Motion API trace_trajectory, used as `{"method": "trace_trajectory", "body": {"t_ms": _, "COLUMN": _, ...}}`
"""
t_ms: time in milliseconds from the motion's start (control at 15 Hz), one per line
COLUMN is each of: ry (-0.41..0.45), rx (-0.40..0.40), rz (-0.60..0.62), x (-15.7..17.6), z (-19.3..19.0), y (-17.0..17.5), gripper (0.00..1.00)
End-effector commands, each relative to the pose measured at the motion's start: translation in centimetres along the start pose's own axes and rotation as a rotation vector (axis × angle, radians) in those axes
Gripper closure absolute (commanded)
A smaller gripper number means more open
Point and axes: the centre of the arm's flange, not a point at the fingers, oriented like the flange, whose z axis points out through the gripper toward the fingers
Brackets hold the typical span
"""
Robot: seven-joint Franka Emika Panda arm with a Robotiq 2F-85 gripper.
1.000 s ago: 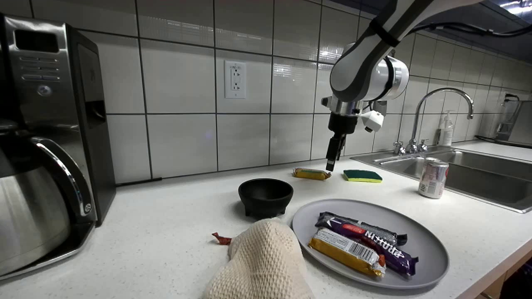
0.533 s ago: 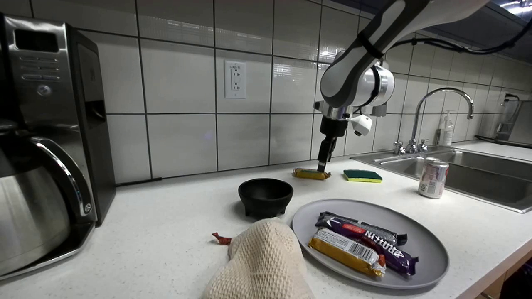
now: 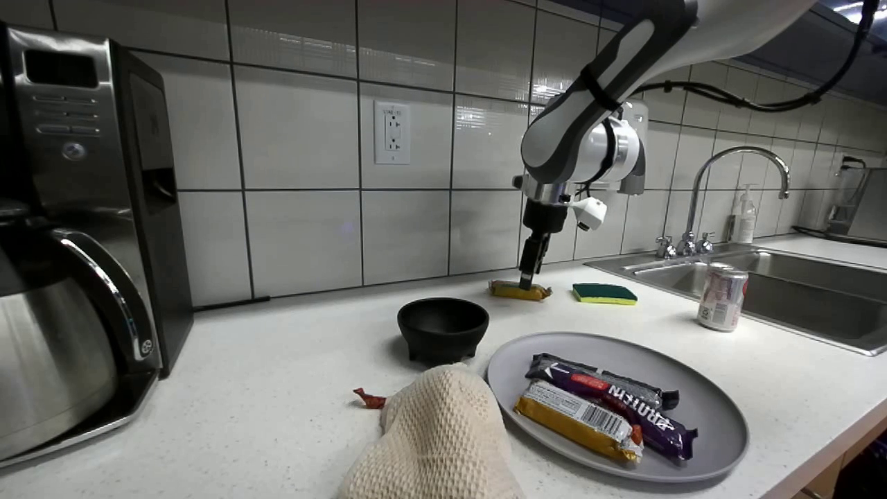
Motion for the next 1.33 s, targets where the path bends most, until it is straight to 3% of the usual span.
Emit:
{"method": "trace_trajectory", "body": {"t_ms": 0, "ry": 0.006, "rx": 0.035, "rz": -0.022, "x": 0.87, "z": 0.22, "y": 1.5, "gripper": 0.0}}
{"method": "trace_trajectory", "body": {"t_ms": 733, "ry": -0.008, "rx": 0.047, "rz": -0.037, "x": 1.34, "z": 1.11, "y": 1.62, "gripper": 0.0}}
{"method": "trace_trajectory", "body": {"t_ms": 800, "ry": -0.007, "rx": 0.046, "rz": -0.038, "x": 1.34, "z": 1.11, "y": 1.67, "gripper": 0.25}}
{"method": "trace_trajectory", "body": {"t_ms": 867, "ry": -0.006, "rx": 0.044, "rz": -0.042, "x": 1.37, "z": 1.04, "y": 1.71, "gripper": 0.26}}
{"method": "trace_trajectory", "body": {"t_ms": 1267, "ry": -0.004, "rx": 0.044, "rz": -0.049, "x": 1.47, "z": 0.93, "y": 1.81, "gripper": 0.73}}
